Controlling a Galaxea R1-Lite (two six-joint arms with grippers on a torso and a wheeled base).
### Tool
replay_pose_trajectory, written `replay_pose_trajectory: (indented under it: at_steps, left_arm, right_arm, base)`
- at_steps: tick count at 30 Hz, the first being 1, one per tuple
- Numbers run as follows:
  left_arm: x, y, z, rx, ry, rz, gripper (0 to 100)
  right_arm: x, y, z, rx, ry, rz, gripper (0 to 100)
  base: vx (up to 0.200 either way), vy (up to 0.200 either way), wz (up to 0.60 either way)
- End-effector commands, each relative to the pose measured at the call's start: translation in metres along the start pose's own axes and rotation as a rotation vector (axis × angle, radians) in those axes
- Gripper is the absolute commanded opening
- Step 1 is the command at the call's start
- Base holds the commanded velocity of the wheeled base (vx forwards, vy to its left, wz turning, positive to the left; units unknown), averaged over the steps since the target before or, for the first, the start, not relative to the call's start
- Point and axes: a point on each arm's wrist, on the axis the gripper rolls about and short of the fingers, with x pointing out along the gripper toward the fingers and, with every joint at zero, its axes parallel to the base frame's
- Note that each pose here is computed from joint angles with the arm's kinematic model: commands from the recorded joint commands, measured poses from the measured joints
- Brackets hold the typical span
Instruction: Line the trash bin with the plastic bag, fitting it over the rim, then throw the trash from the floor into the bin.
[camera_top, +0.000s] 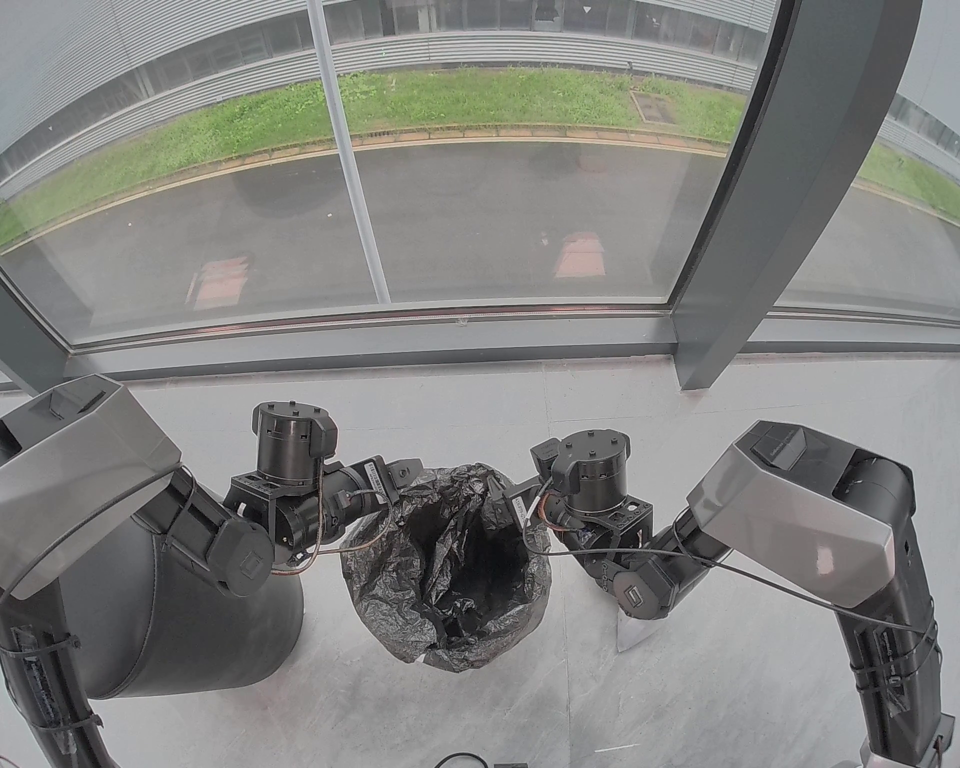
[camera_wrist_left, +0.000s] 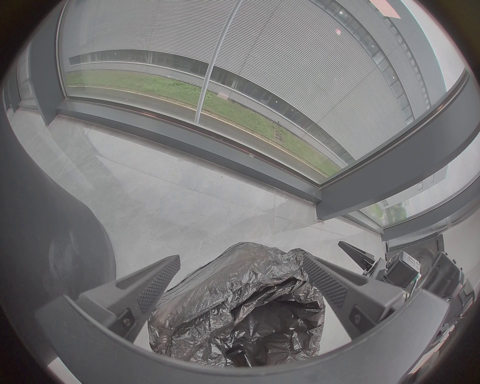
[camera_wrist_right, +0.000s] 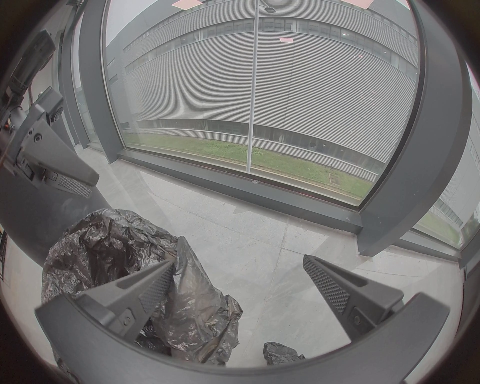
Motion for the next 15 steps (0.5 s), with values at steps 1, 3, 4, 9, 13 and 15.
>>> replay_pose_trajectory:
  at_steps: [1,3,4,9,13,15]
  left_arm:
    - [0.001,0.0,-0.001,0.0,0.003,0.002,100]
    - [0.001,0.001,-0.001,0.0,0.004,0.003,100]
    - [0.001,0.001,-0.001,0.0,0.004,0.003,100]
    - [0.001,0.001,-0.002,0.0,0.004,0.003,100]
    - [0.002,0.002,-0.003,0.001,0.01,0.006,100]
    - [0.002,0.002,-0.004,0.001,0.011,0.007,100]
  right_arm:
    - [0.007,-0.001,-0.009,-0.002,0.012,-0.007,100]
    - [0.011,-0.003,-0.013,0.001,0.017,-0.016,100]
    - [0.012,-0.003,-0.015,0.0,0.021,-0.017,100]
    - [0.014,-0.004,-0.017,0.001,0.021,-0.019,100]
    - [0.016,-0.004,-0.02,0.001,0.026,-0.02,100]
    - [0.017,-0.005,-0.02,0.003,0.024,-0.024,100]
  base:
    - [0.0,0.0,0.0]
    - [0.0,0.0,0.0]
    - [0.0,0.0,0.0]
    - [0.0,0.0,0.0]
    - [0.0,0.0,0.0]
    - [0.0,0.0,0.0]
